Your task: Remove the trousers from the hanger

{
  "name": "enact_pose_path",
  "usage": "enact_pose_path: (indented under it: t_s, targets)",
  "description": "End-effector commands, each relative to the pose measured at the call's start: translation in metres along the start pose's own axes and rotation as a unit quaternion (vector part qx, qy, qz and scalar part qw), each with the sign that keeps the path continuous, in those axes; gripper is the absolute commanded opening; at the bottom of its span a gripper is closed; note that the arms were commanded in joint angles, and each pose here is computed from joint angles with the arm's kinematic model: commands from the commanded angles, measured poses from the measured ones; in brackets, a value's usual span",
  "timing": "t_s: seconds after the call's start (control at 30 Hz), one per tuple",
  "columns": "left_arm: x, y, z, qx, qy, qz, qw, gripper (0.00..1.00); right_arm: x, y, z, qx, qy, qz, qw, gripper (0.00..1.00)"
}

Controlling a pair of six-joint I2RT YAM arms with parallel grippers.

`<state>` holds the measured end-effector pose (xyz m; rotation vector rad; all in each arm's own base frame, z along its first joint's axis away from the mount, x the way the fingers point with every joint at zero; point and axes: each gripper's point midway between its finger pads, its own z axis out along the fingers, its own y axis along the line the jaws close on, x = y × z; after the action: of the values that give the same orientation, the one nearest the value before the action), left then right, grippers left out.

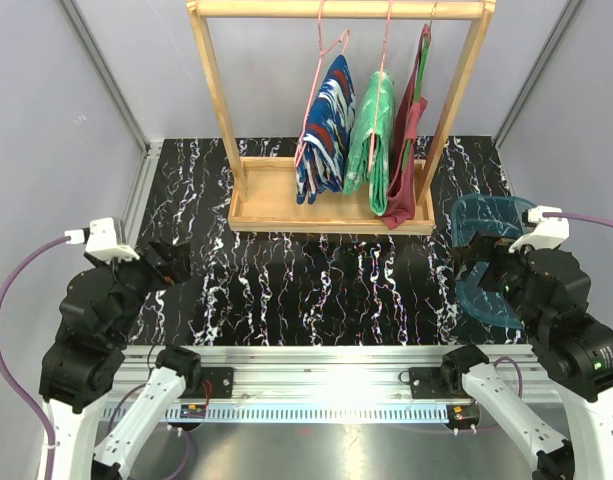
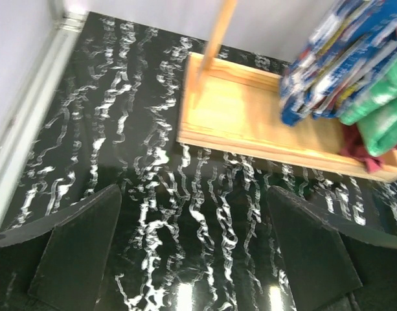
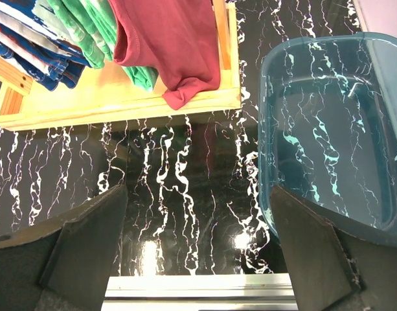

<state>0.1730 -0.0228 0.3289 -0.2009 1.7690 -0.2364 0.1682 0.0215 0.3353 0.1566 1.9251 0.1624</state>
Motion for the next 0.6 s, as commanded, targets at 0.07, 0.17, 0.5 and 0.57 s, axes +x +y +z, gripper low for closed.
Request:
enact_pose_path:
  t_s: [0.07,0.17,0.5,0.57]
  targets:
    - [-0.051,-0.059,-0.003,0.124,-0.029,-0.021,0.992,0.99,-0.014,0.012,0.002,-0.024,-0.012,-0.006,1.000,0.99]
    - [-0.062,-0.089,0.010,0.173,0.002,-0.020,0.985,0.99,-0.011,0.029,0.005,-0.069,0.001,-0.015,0.997,0.99]
    - [-0.129,-0.199,0.077,0.265,0.013,0.028,0.964,0.99,-0.015,0.045,0.008,-0.103,0.005,-0.010,0.995,0.99]
    - [-0.138,-0.219,0.096,0.257,-0.006,0.035,0.966,0.99,-0.014,0.048,0.008,-0.111,0.011,-0.011,0.994,0.99]
